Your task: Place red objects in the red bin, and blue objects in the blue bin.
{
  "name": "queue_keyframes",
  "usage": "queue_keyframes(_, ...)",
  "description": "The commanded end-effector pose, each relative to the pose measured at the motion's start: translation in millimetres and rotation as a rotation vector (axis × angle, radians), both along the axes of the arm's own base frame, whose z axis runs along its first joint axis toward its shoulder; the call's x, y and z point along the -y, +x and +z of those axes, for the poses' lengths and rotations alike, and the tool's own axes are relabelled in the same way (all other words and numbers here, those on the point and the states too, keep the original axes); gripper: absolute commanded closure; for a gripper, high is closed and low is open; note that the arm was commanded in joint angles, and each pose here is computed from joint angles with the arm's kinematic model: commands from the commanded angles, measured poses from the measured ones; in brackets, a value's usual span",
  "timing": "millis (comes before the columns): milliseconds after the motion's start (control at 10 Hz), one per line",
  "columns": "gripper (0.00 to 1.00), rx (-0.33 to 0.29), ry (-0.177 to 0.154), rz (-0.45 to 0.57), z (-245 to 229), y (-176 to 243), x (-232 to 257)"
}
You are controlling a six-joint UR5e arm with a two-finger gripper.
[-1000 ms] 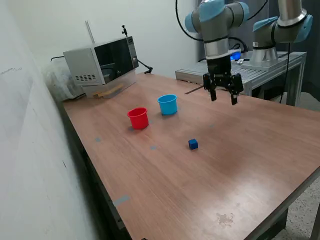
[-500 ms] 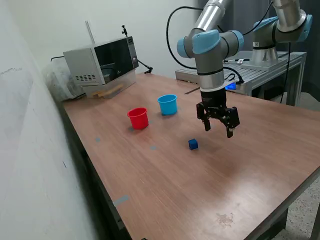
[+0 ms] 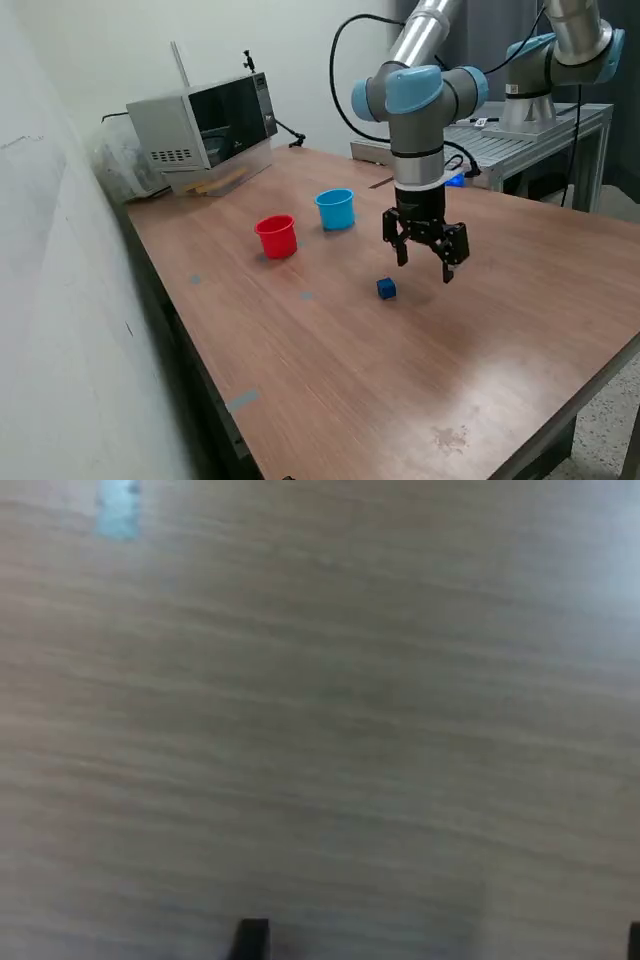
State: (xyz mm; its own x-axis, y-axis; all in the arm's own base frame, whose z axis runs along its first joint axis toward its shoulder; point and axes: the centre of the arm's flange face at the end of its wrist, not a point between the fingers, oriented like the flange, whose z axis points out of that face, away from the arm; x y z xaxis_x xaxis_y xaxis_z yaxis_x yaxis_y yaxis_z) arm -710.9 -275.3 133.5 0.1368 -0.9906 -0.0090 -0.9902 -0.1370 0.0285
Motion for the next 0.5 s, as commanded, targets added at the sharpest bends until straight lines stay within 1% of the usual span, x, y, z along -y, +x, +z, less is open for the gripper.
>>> queue_keyframes(0, 0.00, 0.038, 0.050, -0.196, -8.1, -2.9, -25.0)
queue_keyframes(100, 0.00, 0.036, 0.062, -0.306, -8.5, -2.6, -28.6)
queue_keyframes(200, 0.00, 0.035, 0.061, -0.374, -8.7, -2.4, -28.6)
queue_keyframes(400, 0.00, 0.032, 0.054, -0.416, -7.4, -2.9, -26.7)
